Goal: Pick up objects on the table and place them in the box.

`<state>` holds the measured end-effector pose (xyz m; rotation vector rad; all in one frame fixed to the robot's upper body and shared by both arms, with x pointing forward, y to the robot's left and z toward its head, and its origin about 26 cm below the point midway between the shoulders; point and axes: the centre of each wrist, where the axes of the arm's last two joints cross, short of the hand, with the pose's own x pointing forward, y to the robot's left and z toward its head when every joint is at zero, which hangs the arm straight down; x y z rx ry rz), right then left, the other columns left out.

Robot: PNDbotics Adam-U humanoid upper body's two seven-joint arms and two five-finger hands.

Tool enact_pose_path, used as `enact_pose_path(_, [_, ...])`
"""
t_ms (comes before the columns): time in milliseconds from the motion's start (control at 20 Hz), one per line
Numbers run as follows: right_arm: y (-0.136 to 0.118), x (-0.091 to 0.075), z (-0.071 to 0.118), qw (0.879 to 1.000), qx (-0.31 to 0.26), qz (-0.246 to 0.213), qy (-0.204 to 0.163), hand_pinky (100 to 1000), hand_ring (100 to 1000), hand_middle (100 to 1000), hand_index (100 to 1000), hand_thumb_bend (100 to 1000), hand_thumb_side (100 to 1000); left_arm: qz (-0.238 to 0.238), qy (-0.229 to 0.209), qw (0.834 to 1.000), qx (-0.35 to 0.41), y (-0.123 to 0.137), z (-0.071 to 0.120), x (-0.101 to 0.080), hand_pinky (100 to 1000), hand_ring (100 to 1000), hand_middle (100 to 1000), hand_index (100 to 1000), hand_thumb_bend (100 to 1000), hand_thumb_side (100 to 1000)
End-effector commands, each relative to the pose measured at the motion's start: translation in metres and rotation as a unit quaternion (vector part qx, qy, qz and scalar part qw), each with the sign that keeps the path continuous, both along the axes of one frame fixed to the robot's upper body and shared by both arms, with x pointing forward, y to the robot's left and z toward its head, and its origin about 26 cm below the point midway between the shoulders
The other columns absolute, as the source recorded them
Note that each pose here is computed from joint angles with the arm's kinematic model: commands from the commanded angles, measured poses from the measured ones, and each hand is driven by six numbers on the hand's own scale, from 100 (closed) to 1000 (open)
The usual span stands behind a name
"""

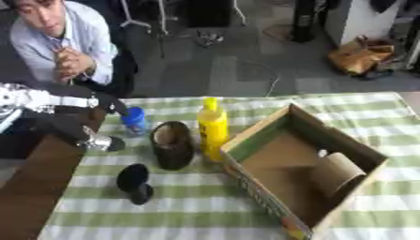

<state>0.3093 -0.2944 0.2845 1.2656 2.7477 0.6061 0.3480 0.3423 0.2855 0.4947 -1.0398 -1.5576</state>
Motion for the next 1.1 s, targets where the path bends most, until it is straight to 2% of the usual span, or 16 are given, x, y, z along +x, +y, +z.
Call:
enact_pose_path(50, [0.0,-0.005,0.007,1.0,-0.01,-0.003,-0.017,814,806,677,667,100,1000,0.073,0.036,0.995,-0.051,0.012,0.005,0.005,734,950,1000,1000,438,764])
enact_pose_path(150, [0.001,-0.004,0.007,1.0,-0.01,-0.002,-0.016,815,806,677,666,100,1000,0.11,0.049,0.99,-0.074,0.003,0.003,0.004,766,962,1000,1000,448,753])
enact_pose_path(300, [0.001,-0.004,0.007,1.0,-0.01,-0.001,-0.015,816,806,677,666,100,1000,0.122,0.054,0.988,-0.074,-0.016,0.003,-0.003,789,972,1000,1000,465,742])
enact_pose_path(350, [0.001,-0.004,0.007,1.0,-0.01,-0.001,-0.015,816,806,677,663,100,1000,0.122,0.054,0.988,-0.072,-0.02,0.003,-0.005,837,1000,1000,1000,495,725])
enact_pose_path(400, [0.001,-0.004,0.006,1.0,-0.01,0.0,-0.014,816,806,677,663,100,1000,0.12,0.052,0.989,-0.069,-0.024,0.003,-0.007,837,1000,1000,1000,495,725])
enact_pose_path(450, [0.002,-0.004,0.006,1.0,-0.01,0.0,-0.014,817,806,676,662,100,1000,0.119,0.051,0.989,-0.066,-0.026,0.003,-0.008,876,1000,1000,1000,541,714])
enact_pose_path(550, [0.002,-0.004,0.006,1.0,-0.009,0.0,-0.013,817,806,676,657,100,1000,0.11,0.056,0.991,-0.06,-0.03,0.0,-0.01,894,1000,1000,1000,612,692])
enact_pose_path(600, [0.002,-0.004,0.006,1.0,-0.01,0.0,-0.013,817,806,676,657,100,1000,0.102,0.057,0.992,-0.053,-0.031,-0.001,-0.012,886,973,1000,1000,619,686])
enact_pose_path(650, [0.002,-0.004,0.006,1.0,-0.009,0.001,-0.013,818,806,676,654,100,1000,0.097,0.057,0.993,-0.047,-0.032,-0.002,-0.013,856,903,1000,1000,619,682])
enact_pose_path(750, [0.002,-0.004,0.005,1.0,-0.009,0.002,-0.012,818,805,675,652,100,1000,0.086,0.057,0.994,-0.033,-0.033,-0.005,-0.014,892,977,1000,1000,631,691])
enact_pose_path(1100, [0.004,-0.004,0.005,1.0,-0.009,0.005,-0.011,822,804,672,648,100,1000,0.059,0.074,0.995,0.011,-0.034,-0.016,-0.011,911,1000,1000,1000,638,684])
